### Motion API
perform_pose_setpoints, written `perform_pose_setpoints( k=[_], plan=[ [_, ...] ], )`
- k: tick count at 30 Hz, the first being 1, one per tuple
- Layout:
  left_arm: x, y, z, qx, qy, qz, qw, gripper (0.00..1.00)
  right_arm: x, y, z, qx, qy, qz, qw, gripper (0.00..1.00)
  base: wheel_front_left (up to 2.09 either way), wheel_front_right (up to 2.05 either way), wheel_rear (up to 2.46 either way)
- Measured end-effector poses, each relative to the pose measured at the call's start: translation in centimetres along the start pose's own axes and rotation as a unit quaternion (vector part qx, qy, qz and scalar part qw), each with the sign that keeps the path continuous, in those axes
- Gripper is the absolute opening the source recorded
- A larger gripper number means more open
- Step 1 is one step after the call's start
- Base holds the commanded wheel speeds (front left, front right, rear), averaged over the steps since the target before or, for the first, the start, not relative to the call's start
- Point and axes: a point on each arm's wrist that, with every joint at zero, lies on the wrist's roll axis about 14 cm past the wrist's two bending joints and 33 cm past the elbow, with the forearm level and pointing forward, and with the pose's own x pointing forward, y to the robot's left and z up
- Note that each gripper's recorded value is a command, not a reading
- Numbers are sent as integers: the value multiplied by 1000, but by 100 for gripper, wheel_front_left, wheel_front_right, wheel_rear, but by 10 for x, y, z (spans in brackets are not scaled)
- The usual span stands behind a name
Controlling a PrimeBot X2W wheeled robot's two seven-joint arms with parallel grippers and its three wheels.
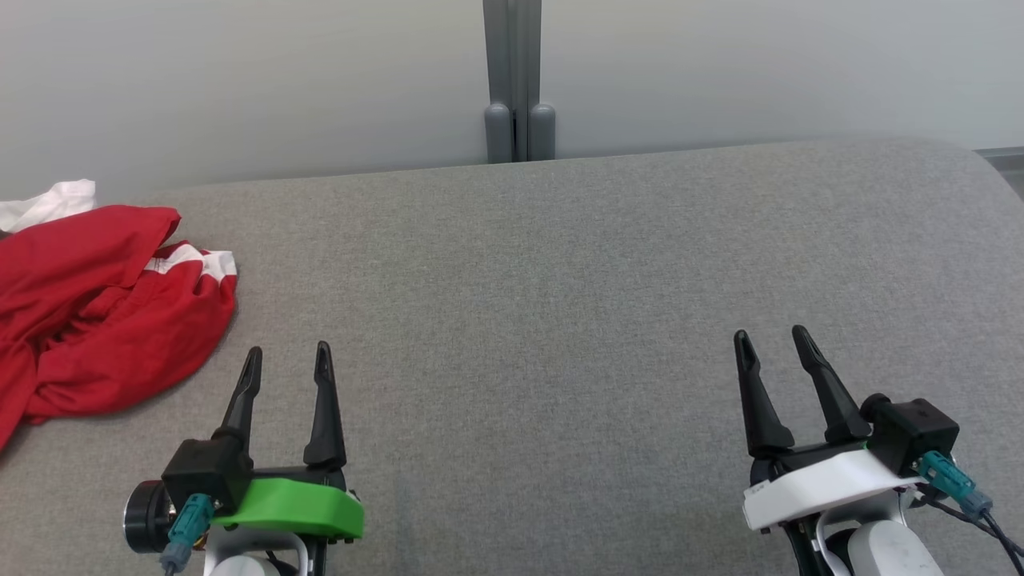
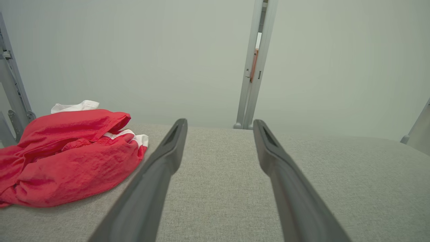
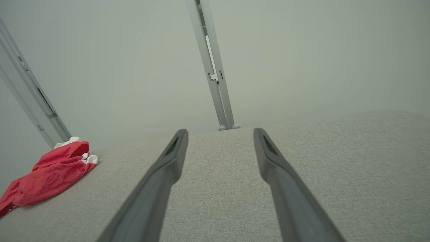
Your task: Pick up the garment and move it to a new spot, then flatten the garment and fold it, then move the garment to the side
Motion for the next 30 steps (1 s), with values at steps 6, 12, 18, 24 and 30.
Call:
perform_pose_setpoints(
  k=[6,12,18,24,30],
  plan=[
    [0,0,-1,11,-2,-1,1000,100,1,3,0,-21,-2,8,1000,100,0,0,0],
    [-1,-2,-1,31,-5,-5,999,100,1,6,0,-42,-2,15,999,100,0,0,0],
    [-1,-4,-1,50,-8,-9,999,100,1,8,0,-59,-4,21,998,100,0,0,0],
    [-2,-4,-3,57,-7,-10,998,100,1,9,-2,-65,-3,23,998,100,0,0,0],
    [-2,-2,-5,54,-3,-8,999,100,1,9,-3,-65,-1,24,998,100,0,0,0]
  ],
)
